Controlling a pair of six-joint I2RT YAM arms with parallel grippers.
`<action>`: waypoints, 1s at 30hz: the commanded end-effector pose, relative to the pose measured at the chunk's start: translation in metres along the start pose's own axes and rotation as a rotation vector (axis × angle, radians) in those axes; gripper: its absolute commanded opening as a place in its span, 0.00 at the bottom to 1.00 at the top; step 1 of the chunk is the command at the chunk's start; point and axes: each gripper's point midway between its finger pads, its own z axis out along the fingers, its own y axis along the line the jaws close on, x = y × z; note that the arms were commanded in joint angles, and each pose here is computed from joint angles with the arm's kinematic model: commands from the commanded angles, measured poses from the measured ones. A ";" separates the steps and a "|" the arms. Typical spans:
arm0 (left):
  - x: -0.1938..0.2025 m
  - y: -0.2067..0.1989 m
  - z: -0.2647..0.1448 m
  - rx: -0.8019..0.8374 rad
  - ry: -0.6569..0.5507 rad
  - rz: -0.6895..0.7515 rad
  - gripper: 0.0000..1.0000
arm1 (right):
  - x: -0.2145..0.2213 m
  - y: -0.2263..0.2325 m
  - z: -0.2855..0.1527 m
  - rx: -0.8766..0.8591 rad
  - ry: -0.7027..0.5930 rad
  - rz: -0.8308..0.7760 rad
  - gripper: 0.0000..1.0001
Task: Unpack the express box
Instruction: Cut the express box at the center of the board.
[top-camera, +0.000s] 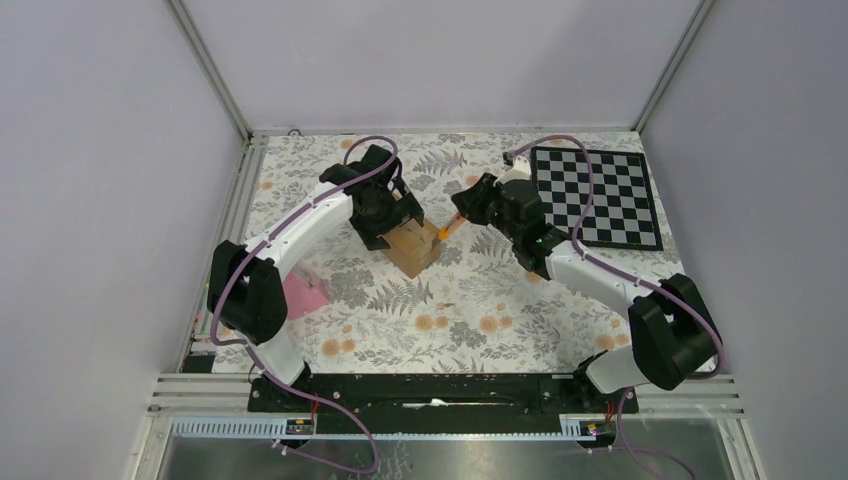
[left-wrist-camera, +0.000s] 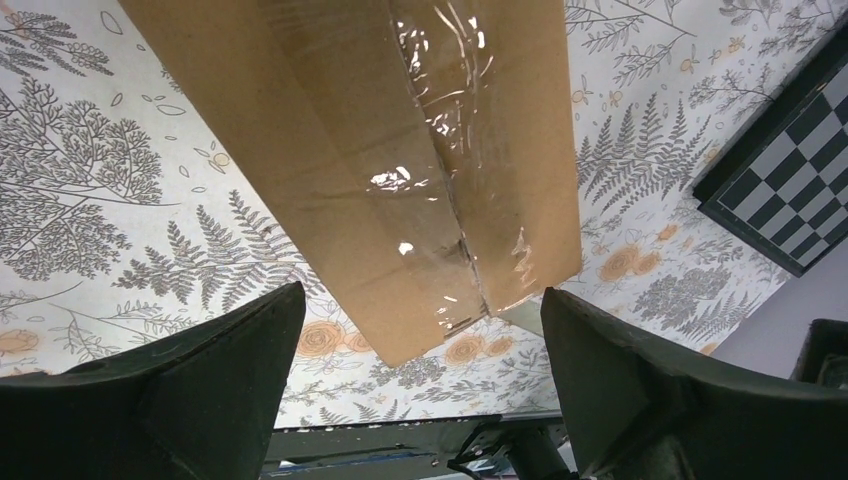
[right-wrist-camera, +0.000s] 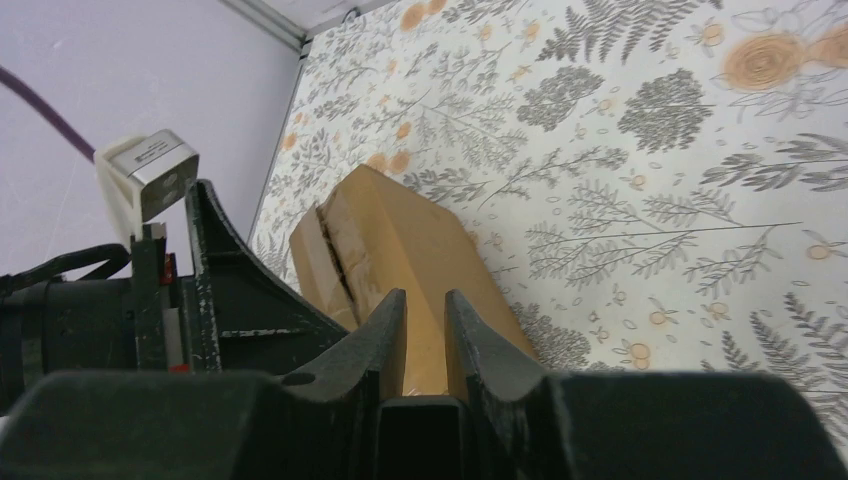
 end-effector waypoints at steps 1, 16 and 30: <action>-0.012 -0.025 -0.010 0.088 -0.048 -0.017 0.99 | -0.032 0.000 -0.010 -0.021 -0.101 0.039 0.00; 0.017 -0.061 0.007 0.215 0.038 -0.121 0.99 | -0.026 -0.070 -0.072 0.081 -0.376 0.473 0.00; 0.016 -0.063 0.001 0.178 -0.006 -0.126 0.99 | -0.052 -0.102 -0.063 0.019 -0.533 0.662 0.00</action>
